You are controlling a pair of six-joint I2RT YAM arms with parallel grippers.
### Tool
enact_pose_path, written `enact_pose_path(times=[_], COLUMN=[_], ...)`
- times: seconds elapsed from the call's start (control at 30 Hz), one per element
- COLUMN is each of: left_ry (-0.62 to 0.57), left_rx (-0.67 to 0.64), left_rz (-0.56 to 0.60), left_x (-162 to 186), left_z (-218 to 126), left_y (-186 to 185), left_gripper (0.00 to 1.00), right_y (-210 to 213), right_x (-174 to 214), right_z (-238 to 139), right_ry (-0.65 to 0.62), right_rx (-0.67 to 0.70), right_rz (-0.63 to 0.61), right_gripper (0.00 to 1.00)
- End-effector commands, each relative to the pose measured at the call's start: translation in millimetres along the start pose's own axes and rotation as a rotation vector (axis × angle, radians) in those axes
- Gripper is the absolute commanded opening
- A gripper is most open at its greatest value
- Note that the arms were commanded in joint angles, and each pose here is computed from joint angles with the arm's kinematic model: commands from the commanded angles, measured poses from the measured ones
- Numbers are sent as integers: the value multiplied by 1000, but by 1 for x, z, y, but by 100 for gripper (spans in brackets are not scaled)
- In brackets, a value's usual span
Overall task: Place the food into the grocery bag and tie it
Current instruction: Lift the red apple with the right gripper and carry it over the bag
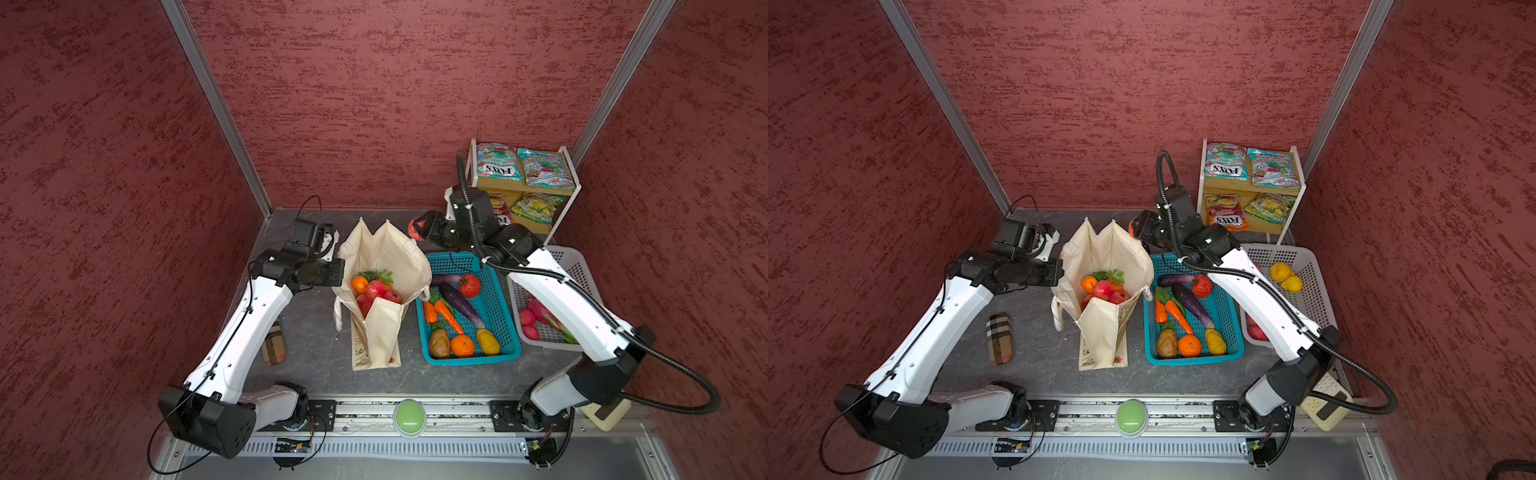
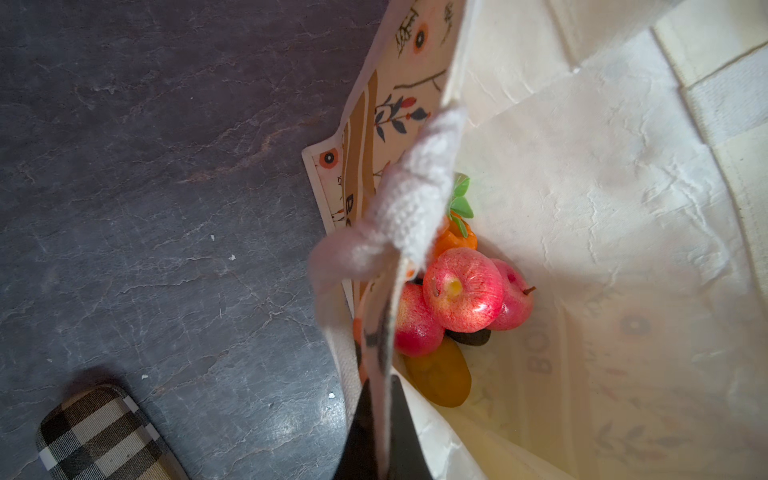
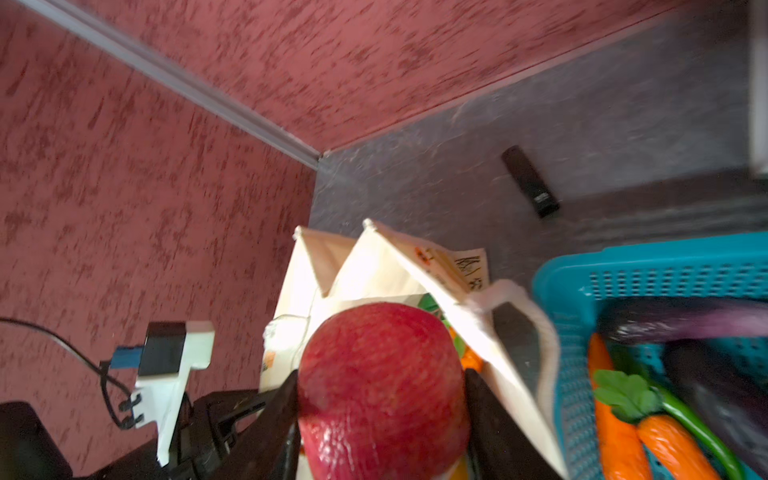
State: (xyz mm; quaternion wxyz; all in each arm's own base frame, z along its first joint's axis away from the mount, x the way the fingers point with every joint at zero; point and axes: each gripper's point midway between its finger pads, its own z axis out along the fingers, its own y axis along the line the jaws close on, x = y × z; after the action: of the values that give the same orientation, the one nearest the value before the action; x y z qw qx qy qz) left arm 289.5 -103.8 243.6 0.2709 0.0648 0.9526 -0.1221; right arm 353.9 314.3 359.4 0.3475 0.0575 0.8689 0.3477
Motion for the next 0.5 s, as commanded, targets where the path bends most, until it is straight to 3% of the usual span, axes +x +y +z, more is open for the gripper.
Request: enact_pose_path(times=[0.0,0.17,0.47], left_ry=[-5,-11,-19], left_rx=[3,6,13], left_rz=[7,9,14], left_x=[-3,-4,-9], left_z=[-4,-3,-3], left_y=[-3,-3,-5], left_gripper=[0,0,0], right_y=[33,54,34], right_x=[10,53,118], right_z=[8,46,101], right_ry=[20,129,293], right_rx=[-51,-66,21], right_rz=[-84,-187,-292], right_gripper=[42,42,43])
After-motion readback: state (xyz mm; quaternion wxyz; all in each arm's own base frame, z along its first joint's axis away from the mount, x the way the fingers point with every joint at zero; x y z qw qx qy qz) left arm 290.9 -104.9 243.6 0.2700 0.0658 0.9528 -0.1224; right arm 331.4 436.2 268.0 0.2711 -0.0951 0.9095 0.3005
